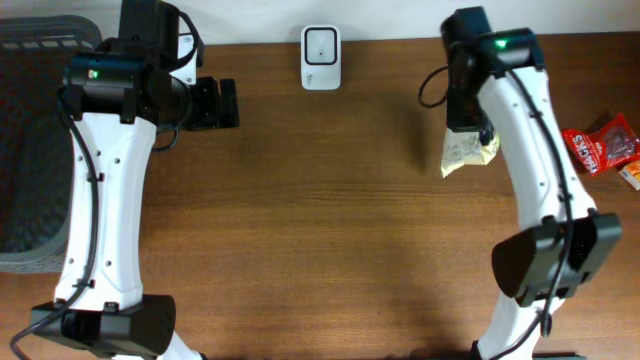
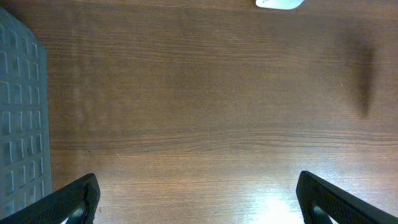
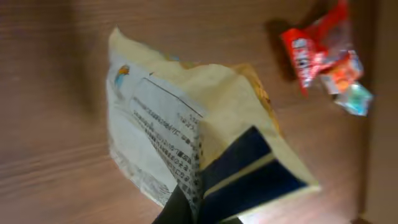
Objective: Scan the item barcode
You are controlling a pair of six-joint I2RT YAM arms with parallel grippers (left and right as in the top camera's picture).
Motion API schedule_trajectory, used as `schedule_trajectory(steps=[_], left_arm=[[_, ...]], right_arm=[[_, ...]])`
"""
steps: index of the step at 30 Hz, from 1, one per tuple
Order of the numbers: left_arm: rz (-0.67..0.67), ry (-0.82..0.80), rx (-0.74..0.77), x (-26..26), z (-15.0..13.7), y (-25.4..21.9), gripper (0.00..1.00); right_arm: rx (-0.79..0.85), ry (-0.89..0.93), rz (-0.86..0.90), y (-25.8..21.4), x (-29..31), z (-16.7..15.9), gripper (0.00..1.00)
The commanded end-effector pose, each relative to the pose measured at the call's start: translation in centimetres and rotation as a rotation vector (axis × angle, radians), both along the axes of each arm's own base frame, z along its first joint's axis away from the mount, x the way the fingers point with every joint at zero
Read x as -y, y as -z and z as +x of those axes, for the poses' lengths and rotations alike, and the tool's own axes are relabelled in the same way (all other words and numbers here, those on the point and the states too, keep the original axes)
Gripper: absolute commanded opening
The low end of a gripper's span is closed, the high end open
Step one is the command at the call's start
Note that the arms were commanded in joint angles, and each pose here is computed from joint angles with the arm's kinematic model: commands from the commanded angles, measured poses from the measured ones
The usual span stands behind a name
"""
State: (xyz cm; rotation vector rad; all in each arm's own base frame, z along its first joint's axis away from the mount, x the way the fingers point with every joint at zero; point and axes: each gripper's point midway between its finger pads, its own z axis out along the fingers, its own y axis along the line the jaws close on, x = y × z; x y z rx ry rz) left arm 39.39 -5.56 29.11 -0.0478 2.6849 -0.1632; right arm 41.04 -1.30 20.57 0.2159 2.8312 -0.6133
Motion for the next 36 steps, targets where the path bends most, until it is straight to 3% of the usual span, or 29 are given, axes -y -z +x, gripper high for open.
schedule_trajectory(steps=[1,6,10,11,13,14,16,22,24,26,30,33,35,36], left_arm=[[-0.011,-0.003,0.014,0.0,-0.1,-0.5,0.99],[-0.011,-0.003,0.014,0.0,-0.1,-0.5,0.99],[-0.011,-0.003,0.014,0.0,-0.1,-0.5,0.99],[-0.011,-0.003,0.014,0.0,-0.1,-0.5,0.99],[-0.011,-0.003,0.014,0.0,-0.1,-0.5,0.99],[-0.011,-0.003,0.014,0.0,-0.1,-0.5,0.99],[-0.011,-0.003,0.014,0.0,-0.1,-0.5,0.99],[-0.011,-0.003,0.014,0.0,-0.1,-0.5,0.99],[-0.011,-0.003,0.014,0.0,-0.1,-0.5,0.99],[-0.011,-0.003,0.014,0.0,-0.1,-0.5,0.99],[-0.011,-0.003,0.014,0.0,-0.1,-0.5,0.99],[-0.011,-0.003,0.014,0.0,-0.1,-0.5,0.99],[-0.011,-0.003,0.014,0.0,-0.1,-0.5,0.99],[-0.011,-0.003,0.014,0.0,-0.1,-0.5,0.99]], right_arm=[[-0.019,0.04,-0.13,2.0,-0.3,0.5,0.04],[-0.107,-0.042,-0.196,8.0,-6.8,0.9,0.04],[-0.128,-0.182,0.187,11.7,-19.3,-0.4,0.11],[-0.158,-0.225,0.352,12.2,-23.1,-1.2,0.49],[-0.211,-0.288,0.522,11.5,-25.7,-2.0,0.59],[-0.225,-0.336,0.625,10.1,-26.4,-1.9,0.69],[-0.198,-0.32,0.679,7.9,-24.7,-0.8,0.99],[-0.225,0.067,0.708,10.9,-16.6,0.6,0.99],[-0.223,0.254,0.714,13.9,-15.7,0.3,0.9],[-0.205,0.451,0.72,16.6,-15.7,-0.1,0.9],[-0.169,0.478,0.737,20.8,-16.2,-0.5,0.91],[-0.147,0.452,0.708,21.9,-15.6,-0.5,0.4],[-0.134,0.328,0.712,21.3,-15.7,0.5,0.04],[-0.116,0.217,0.715,20.4,-16.0,1.5,0.04]])
